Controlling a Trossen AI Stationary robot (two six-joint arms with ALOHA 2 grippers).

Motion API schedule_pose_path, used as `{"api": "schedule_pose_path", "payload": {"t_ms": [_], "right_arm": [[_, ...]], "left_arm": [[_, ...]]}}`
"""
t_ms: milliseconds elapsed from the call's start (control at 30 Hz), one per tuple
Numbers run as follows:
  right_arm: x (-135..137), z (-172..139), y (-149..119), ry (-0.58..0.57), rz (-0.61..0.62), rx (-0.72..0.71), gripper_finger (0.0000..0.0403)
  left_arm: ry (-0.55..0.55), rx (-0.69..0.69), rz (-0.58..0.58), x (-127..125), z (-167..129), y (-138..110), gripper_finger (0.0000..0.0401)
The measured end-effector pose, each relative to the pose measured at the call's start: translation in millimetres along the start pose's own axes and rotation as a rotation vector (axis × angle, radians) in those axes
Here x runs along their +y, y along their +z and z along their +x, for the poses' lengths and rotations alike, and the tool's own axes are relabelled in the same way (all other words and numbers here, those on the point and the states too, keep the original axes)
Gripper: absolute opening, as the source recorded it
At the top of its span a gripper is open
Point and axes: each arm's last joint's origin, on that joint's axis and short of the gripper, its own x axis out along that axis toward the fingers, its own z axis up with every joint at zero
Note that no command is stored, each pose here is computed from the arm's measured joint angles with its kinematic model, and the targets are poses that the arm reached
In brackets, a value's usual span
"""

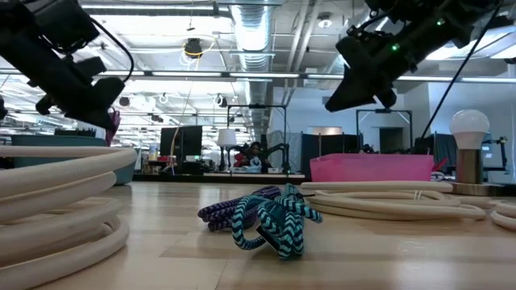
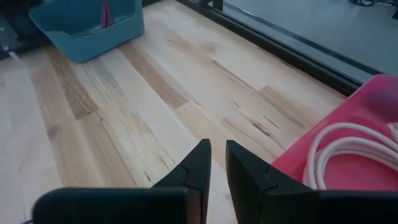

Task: Pick & Place USB Port
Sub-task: Put the pink charger cable in the blue bin

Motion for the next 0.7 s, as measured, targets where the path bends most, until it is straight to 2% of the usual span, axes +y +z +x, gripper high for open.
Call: {"api": "schedule_pose_path", "payload": {"t_ms": [367,700], "right_arm": [[0.1,0.0,0.2,0.001,0.001,-0.002,0.0042],[0.1,0.0,0.2,0.001,-0.002,-0.002,0.0042]], "left_arm": [[0.031,0.065,0.032,-5.3,7.3,-5.4,0.0012],[0.028,0.060,0.038,-5.7,7.4,-5.0,0.0092]]}}
